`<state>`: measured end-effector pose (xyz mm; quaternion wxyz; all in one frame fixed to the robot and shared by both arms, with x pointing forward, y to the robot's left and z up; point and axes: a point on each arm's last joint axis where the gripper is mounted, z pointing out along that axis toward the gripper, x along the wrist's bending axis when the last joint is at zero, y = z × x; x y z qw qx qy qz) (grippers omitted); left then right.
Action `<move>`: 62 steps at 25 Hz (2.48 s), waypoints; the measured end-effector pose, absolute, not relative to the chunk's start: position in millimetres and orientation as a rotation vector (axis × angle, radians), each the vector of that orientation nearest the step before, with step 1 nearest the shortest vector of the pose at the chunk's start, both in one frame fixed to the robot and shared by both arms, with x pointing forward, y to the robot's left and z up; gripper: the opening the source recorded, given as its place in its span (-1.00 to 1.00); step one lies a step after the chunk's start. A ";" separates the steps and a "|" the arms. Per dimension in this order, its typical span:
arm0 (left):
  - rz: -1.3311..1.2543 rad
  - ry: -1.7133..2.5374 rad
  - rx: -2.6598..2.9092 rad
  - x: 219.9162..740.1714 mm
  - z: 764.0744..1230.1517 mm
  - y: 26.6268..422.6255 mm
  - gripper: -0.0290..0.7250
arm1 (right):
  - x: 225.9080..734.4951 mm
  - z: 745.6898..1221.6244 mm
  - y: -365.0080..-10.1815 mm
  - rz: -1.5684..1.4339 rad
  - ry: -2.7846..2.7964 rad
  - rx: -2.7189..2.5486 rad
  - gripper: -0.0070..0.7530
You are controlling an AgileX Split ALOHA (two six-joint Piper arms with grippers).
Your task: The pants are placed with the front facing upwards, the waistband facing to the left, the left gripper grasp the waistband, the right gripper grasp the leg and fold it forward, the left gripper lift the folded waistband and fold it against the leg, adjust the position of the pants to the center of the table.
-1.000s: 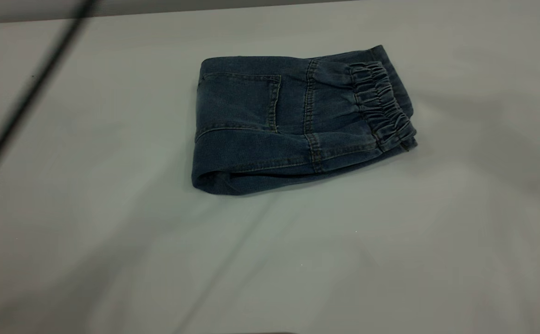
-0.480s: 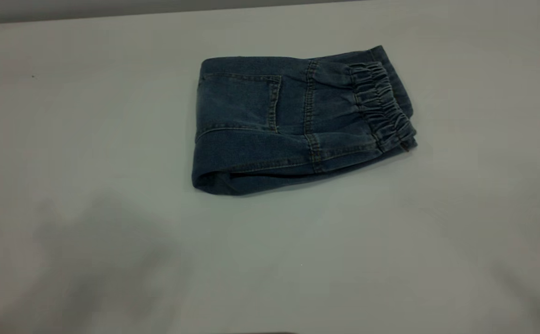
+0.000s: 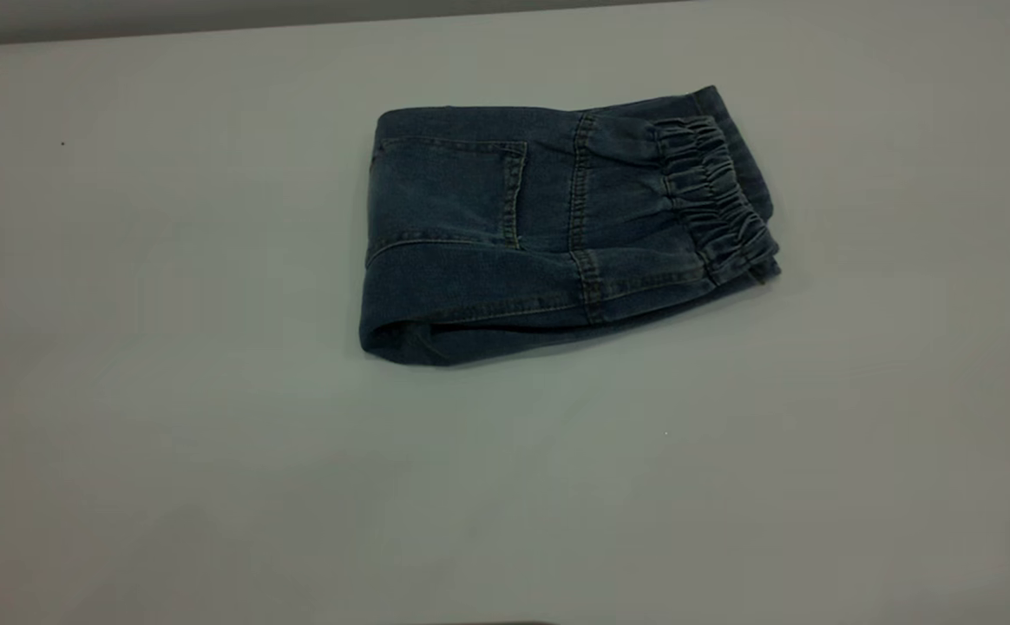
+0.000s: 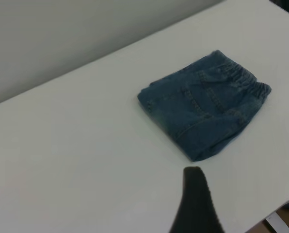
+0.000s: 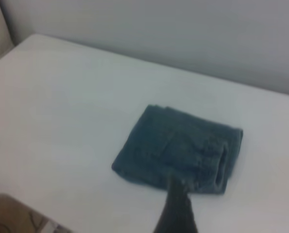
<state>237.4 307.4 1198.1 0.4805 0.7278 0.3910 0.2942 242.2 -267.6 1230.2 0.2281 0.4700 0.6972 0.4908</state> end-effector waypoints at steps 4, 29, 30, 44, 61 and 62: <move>0.725 0.948 1.764 223.4 1170.5 316.8 0.31 | 221.7 1199.0 -271.2 1.352 1.920 1.295 0.33; 0.489 1.058 2.121 256.9 1043.8 286.8 0.31 | 226.9 1039.4 -285.9 1.076 1.930 1.373 0.33; 0.487 1.057 2.120 256.8 1043.8 286.6 0.31 | 227.1 1039.6 -286.0 1.078 1.926 1.371 0.33; 0.442 1.064 2.100 255.4 1044.1 284.1 0.31 | 227.5 1040.1 -286.1 1.081 1.919 1.367 0.33; 0.552 1.238 1.961 250.4 1045.0 289.8 0.31 | 227.8 1039.9 -285.6 1.073 1.900 1.388 0.33; 0.596 1.301 1.912 249.0 1045.2 291.3 0.31 | 228.1 1039.9 -285.4 1.064 1.885 1.402 0.33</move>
